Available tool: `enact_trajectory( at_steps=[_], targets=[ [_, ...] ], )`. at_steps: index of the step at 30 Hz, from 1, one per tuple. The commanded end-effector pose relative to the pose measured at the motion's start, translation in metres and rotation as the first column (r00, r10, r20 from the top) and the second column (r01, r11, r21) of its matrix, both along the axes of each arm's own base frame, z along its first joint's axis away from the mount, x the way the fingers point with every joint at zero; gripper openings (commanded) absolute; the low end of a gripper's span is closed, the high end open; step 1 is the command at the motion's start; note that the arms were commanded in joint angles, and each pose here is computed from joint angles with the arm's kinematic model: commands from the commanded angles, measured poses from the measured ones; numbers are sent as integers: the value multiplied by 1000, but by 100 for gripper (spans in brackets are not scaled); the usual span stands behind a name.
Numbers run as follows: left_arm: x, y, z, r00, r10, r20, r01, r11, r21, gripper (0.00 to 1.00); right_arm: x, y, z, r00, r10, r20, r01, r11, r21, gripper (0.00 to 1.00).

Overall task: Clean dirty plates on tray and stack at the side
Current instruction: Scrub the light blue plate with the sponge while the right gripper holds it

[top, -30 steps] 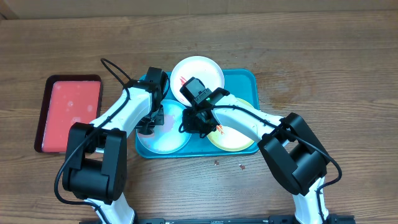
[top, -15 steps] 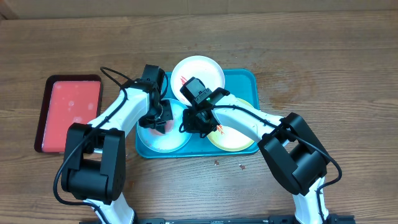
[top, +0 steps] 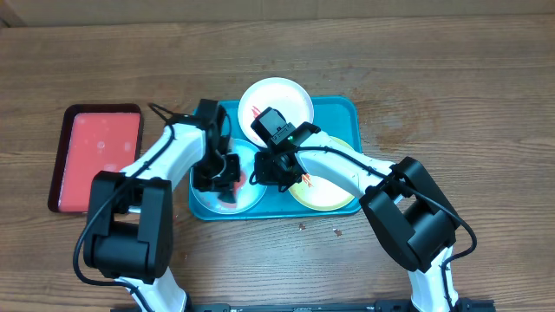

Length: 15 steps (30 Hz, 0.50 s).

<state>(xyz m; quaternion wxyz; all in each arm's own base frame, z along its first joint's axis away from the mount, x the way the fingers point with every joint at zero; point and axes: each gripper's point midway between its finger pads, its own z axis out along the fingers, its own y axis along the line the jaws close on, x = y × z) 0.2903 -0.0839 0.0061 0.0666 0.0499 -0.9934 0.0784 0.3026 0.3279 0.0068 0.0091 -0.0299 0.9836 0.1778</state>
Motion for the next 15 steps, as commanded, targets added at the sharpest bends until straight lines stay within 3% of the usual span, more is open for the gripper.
enact_trajectory(
  at_steps=[1, 4, 9, 12, 15],
  targets=[
    [2, 60, -6, 997, 70, 11, -71, 960, 271, 4, -3, -7, -8, 1000, -5, -8, 5, 1000, -26, 15],
    [6, 76, -4, 991, 128, 48, -137, 926, 353, 4, -3, -7, -8, 1000, -6, -6, 6, 1000, -24, 15],
    [20, 68, -6, 970, 216, 113, -241, 918, 314, 4, -3, -7, -8, 1000, -5, -6, 5, 1000, -24, 16],
    [33, 49, -9, 945, 292, 150, -319, 924, 212, 4, -2, -6, -7, 1000, -5, -3, 5, 1000, -20, 16],
    [51, 18, -9, 938, 298, 174, -311, 949, 48, 4, -2, -5, -7, 1000, 4, -3, -4, 1000, -12, 16]
  ],
)
